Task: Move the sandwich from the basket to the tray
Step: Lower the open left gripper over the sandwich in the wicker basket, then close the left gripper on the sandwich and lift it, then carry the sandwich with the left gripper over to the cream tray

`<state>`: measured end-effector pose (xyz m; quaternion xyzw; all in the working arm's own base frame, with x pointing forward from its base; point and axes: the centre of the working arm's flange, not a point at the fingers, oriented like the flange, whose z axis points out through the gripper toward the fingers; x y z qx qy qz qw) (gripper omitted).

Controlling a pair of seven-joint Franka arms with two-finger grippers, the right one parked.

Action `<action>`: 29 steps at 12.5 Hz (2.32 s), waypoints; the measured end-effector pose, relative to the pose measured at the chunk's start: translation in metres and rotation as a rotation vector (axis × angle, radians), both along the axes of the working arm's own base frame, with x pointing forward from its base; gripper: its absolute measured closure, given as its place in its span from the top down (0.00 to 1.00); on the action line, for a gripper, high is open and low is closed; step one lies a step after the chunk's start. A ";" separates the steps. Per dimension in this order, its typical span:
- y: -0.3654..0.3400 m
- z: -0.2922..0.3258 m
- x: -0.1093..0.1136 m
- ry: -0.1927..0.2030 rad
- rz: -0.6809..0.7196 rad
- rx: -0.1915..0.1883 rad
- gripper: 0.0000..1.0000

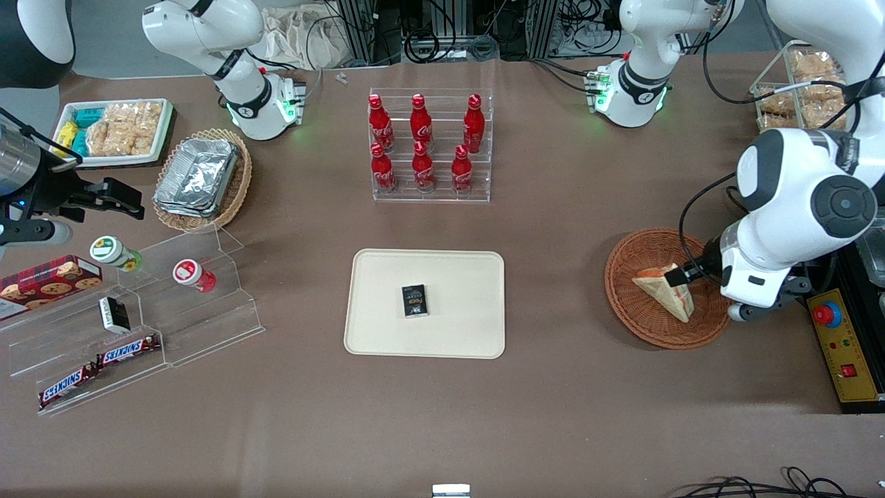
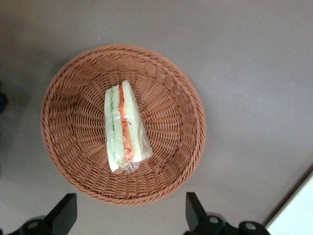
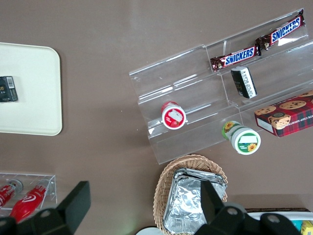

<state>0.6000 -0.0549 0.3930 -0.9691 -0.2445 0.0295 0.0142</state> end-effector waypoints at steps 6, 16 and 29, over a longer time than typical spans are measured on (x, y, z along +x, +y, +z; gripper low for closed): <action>0.029 -0.083 -0.022 -0.055 0.134 -0.001 1.00; 0.035 -0.155 -0.028 -0.004 0.277 0.002 0.93; -0.004 0.048 0.035 0.104 0.209 0.055 0.20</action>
